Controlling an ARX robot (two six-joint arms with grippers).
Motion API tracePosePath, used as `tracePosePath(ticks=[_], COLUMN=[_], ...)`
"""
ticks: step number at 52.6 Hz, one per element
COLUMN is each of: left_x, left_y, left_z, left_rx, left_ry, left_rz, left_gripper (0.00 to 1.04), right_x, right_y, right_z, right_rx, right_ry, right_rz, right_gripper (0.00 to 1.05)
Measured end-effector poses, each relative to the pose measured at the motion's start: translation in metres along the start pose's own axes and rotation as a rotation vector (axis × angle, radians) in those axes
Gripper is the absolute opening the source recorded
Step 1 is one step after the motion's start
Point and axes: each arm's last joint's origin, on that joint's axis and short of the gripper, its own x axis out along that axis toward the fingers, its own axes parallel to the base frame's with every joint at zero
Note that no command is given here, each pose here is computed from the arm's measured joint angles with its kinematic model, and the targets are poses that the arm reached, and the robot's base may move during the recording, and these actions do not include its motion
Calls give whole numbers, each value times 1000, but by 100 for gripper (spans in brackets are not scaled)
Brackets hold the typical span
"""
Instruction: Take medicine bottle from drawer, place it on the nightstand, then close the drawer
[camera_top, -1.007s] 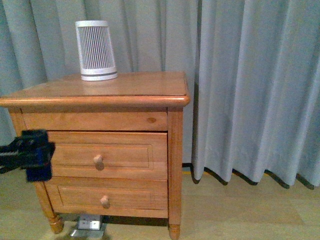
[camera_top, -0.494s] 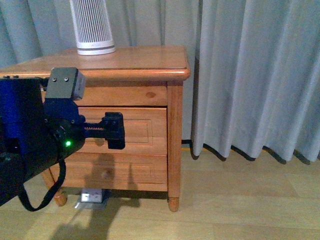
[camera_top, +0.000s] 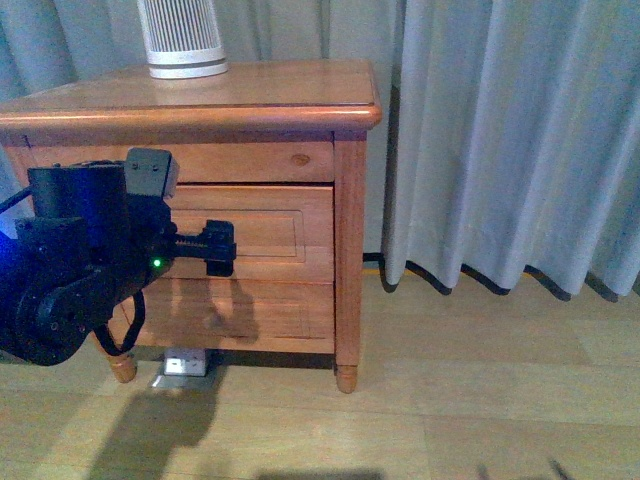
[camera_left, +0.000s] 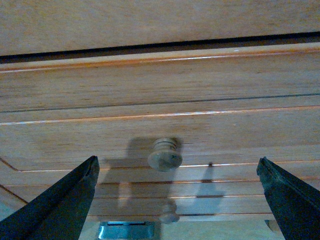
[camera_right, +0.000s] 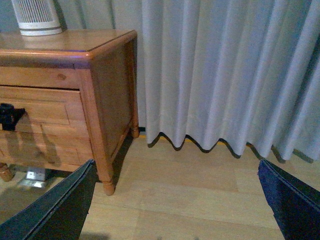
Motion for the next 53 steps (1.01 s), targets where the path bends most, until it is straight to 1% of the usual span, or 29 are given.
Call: tracePosePath(ticks=[18,39,53], left_x=[20,30,35], left_y=[2,6,4], left_z=[-8,-6,-14], left_rx=[-24,-49,-66], left_ry=[30,45,78], left_rz=[-13,-17,-28], left_gripper=[98,98,98], right_x=[0,0,0], right_y=[0,0,0], right_z=[0,0,0], right_rx=[0,0,0], right_ry=[0,0,0], right_rz=[0,0,0], right_gripper=[98,98,98])
